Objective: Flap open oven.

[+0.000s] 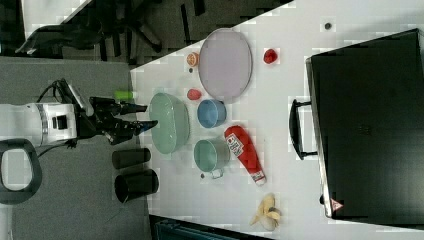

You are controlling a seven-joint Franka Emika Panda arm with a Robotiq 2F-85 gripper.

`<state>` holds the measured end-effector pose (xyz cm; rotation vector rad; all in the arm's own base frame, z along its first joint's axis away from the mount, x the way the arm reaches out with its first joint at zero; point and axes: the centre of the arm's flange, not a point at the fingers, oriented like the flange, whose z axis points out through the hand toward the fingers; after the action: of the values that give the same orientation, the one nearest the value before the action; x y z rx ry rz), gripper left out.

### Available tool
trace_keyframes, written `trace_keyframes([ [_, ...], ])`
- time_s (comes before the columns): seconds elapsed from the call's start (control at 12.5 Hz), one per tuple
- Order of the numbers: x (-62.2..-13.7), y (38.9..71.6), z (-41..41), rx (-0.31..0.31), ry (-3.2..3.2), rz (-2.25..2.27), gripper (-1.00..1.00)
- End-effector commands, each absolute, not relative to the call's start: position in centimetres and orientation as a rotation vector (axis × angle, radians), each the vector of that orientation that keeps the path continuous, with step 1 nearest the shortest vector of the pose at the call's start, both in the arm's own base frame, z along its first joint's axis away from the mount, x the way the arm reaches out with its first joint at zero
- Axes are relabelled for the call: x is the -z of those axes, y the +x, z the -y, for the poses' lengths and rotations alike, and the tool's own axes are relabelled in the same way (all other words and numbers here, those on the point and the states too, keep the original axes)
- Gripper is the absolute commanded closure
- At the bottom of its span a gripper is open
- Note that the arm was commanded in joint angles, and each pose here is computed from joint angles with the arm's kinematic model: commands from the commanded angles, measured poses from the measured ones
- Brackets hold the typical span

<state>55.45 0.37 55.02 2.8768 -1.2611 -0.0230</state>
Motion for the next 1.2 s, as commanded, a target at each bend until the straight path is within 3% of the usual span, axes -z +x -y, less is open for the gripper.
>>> trace_keyframes([
  [0.08, -62.0, 45.0, 2.1, 0.058, 2.859, 1.213, -0.59],
  [0.24, -62.1, 45.0, 2.1, 0.057, 2.859, 1.213, -0.99],
  [0.48, -62.1, 45.0, 2.1, 0.057, 2.859, 1.213, -1.00],
  [0.56, -62.1, 45.0, 2.1, 0.057, 2.859, 1.213, -0.89],
  [1.04, -61.0, 44.9, 2.7, 0.092, 2.849, 1.221, 0.56],
  [1.2, -59.3, 44.9, 3.6, 0.144, 2.841, 1.214, 0.65],
])
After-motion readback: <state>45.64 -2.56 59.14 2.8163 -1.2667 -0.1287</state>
